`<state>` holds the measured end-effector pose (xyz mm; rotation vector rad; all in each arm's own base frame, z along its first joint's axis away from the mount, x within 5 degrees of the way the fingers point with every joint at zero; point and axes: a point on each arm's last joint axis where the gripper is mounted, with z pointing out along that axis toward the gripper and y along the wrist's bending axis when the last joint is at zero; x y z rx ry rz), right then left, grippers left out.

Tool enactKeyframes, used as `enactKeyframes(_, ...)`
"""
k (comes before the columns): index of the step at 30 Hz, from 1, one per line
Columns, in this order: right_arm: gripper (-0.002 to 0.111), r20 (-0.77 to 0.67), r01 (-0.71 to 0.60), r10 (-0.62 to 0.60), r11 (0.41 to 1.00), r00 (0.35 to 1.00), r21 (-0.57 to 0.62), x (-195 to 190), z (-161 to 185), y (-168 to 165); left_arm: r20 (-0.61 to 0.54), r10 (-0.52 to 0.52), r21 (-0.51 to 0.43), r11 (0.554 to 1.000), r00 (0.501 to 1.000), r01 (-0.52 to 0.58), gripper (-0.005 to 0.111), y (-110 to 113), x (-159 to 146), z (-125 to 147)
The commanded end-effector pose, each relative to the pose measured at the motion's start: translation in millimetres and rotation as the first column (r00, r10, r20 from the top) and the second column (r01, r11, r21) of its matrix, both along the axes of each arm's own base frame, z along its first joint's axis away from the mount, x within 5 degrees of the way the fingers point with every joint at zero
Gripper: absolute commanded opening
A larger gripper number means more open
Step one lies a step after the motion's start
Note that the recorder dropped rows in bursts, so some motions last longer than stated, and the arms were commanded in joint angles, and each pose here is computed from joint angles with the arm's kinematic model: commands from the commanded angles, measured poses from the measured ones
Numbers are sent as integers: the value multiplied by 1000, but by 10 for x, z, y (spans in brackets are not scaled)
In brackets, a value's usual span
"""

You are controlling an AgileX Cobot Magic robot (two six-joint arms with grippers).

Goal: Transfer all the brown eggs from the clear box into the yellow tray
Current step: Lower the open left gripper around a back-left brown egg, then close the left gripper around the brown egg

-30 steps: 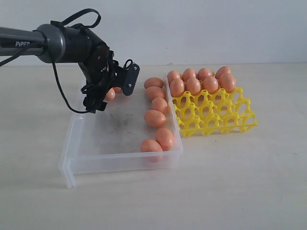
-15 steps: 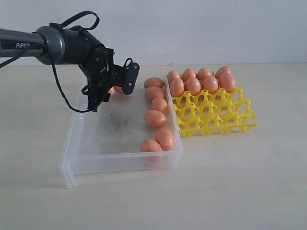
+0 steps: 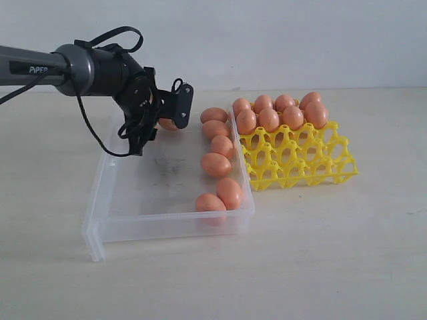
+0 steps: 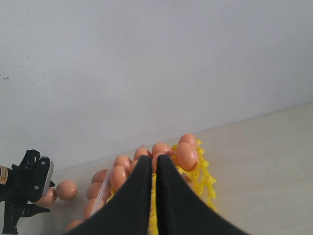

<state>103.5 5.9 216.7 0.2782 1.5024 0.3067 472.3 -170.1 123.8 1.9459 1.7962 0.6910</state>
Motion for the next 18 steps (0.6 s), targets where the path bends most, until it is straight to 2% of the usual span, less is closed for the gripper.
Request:
enactKeyframes(1, 0, -5, 0, 0, 1000, 1000, -4, 0, -14, 0, -17, 49, 44, 998, 999, -48, 56, 110, 12, 7)
enactKeyframes(9, 0, -5, 0, 0, 1000, 1000, -4, 0, -14, 0, -25, 113, 10, 994, 993, -113, 56, 205, 35, 1)
enactKeyframes(12, 0, -5, 0, 0, 1000, 1000, -4, 0, -14, 0, -37, 129, 9, 992, 991, -129, 52, 237, 35, -11)
enactKeyframes(15, 0, -5, 0, 0, 1000, 1000, -4, 0, -14, 0, -51, 147, -2, 989, 988, -147, 35, 245, 34, -56)
enactKeyframes(18, 0, -5, 0, 0, 1000, 1000, -4, 0, -14, 0, -47, 155, -34, 987, 987, -156, 4, 226, 41, -71)
